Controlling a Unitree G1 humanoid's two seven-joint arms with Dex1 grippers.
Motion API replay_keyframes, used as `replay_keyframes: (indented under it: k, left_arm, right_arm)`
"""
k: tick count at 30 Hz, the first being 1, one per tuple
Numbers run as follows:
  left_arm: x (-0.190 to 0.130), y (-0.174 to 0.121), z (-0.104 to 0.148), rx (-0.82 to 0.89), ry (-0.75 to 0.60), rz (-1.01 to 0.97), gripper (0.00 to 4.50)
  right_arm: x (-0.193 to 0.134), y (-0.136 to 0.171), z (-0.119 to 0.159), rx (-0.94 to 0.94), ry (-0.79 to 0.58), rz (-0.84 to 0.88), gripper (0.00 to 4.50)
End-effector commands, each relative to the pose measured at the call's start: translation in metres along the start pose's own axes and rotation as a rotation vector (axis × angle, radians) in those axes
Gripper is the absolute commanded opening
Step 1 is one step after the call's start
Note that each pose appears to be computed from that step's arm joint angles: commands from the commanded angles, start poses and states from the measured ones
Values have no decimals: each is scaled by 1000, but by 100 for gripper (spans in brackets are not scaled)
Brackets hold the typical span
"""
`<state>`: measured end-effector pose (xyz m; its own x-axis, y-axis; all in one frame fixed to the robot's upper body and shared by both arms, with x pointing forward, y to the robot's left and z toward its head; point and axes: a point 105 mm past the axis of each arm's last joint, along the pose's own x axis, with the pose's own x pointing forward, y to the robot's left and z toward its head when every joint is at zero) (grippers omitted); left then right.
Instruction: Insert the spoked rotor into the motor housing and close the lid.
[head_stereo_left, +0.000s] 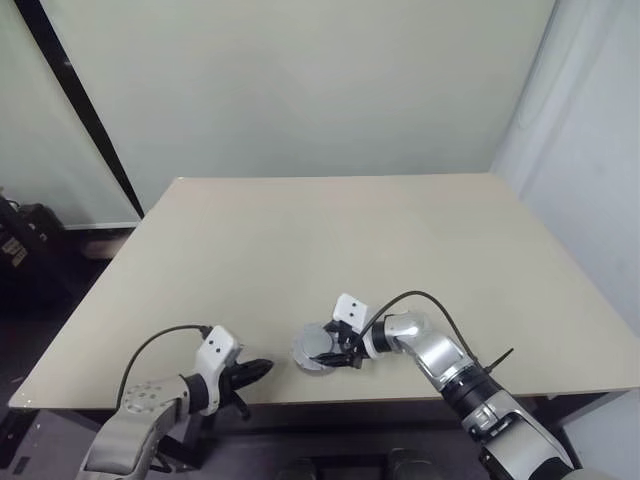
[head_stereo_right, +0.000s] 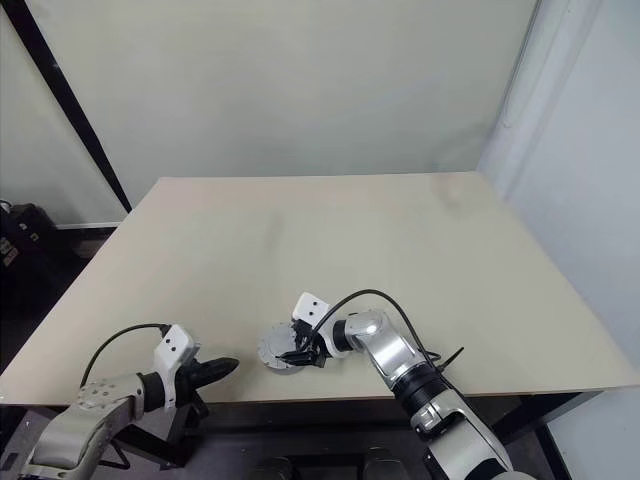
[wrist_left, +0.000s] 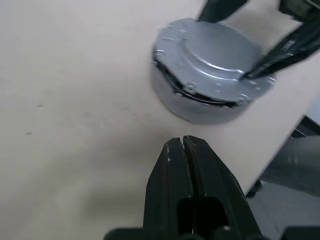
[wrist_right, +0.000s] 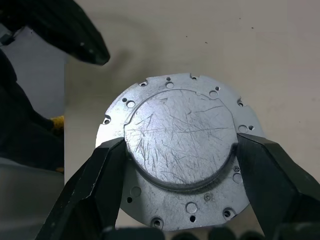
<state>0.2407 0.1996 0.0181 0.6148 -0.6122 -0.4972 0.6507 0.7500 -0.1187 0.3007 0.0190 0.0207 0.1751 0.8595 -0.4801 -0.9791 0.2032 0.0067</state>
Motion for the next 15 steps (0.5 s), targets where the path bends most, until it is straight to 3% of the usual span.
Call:
replay_keyframes:
  k: [1,15]
  left_arm:
    - [-2,5,16,12,-49,28,0]
    - [2,6,18,3,-51,38,0]
  right_arm:
    - [0,-3,16,-42,-29,-43,317]
    - [2,1,6,-84,43,-52,317]
